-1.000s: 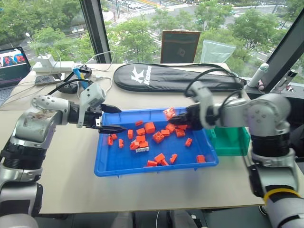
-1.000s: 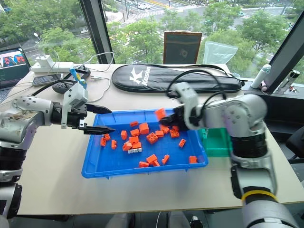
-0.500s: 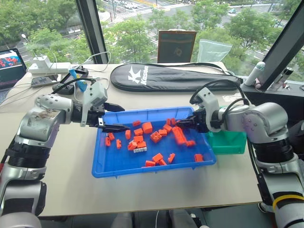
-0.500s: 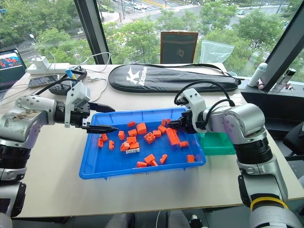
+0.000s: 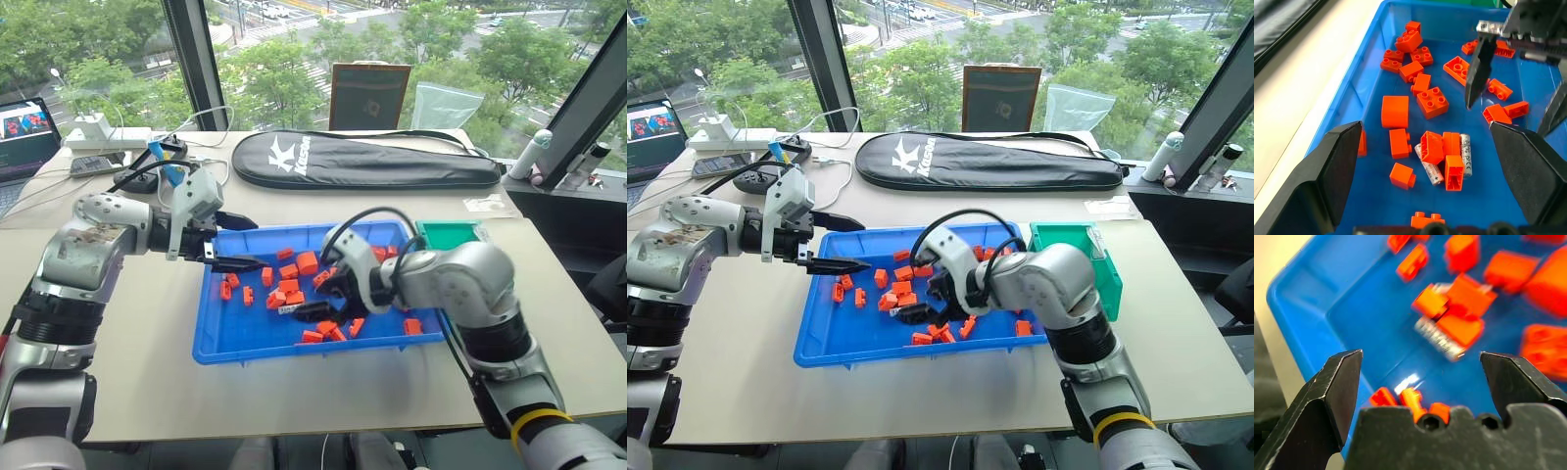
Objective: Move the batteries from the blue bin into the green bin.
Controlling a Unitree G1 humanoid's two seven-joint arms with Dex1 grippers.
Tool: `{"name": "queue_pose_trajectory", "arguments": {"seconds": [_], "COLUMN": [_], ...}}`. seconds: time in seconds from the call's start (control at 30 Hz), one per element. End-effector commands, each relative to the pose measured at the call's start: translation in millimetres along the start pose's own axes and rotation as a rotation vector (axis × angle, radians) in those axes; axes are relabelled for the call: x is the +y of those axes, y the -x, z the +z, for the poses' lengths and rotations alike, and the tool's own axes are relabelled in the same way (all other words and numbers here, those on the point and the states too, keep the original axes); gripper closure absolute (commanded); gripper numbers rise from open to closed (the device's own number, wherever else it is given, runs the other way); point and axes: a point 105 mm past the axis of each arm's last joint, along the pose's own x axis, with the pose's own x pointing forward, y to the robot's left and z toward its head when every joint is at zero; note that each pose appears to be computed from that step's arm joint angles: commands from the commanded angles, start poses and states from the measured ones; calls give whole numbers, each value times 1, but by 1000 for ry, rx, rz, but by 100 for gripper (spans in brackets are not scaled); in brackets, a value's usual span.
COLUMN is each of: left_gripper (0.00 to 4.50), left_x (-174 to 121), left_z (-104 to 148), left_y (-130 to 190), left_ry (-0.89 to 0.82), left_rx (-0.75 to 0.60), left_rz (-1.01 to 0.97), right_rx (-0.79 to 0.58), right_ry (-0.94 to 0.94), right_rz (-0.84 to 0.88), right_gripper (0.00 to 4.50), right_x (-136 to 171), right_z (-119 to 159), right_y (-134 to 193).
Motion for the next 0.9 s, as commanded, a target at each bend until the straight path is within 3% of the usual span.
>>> {"name": "queue_pose_trajectory", "arguments": {"seconds": [0.03, 0.87, 0.9], "left_gripper": [0, 0, 0], "left_x": [2, 1, 1], "left_z": [11, 13, 13], "left_y": [7, 10, 9], "left_ry": [-53, -62, -63], "left_rx": [-6, -7, -7], "left_rz": [20, 37, 38], "right_rx": [-45, -24, -22], "right_ry": [40, 65, 65], "right_rz": [-24, 52, 49], "right_gripper": [5, 5, 30], "right_x": [1, 5, 4], "right_z": [11, -6, -8], "right_y": [-3, -45, -46]}}
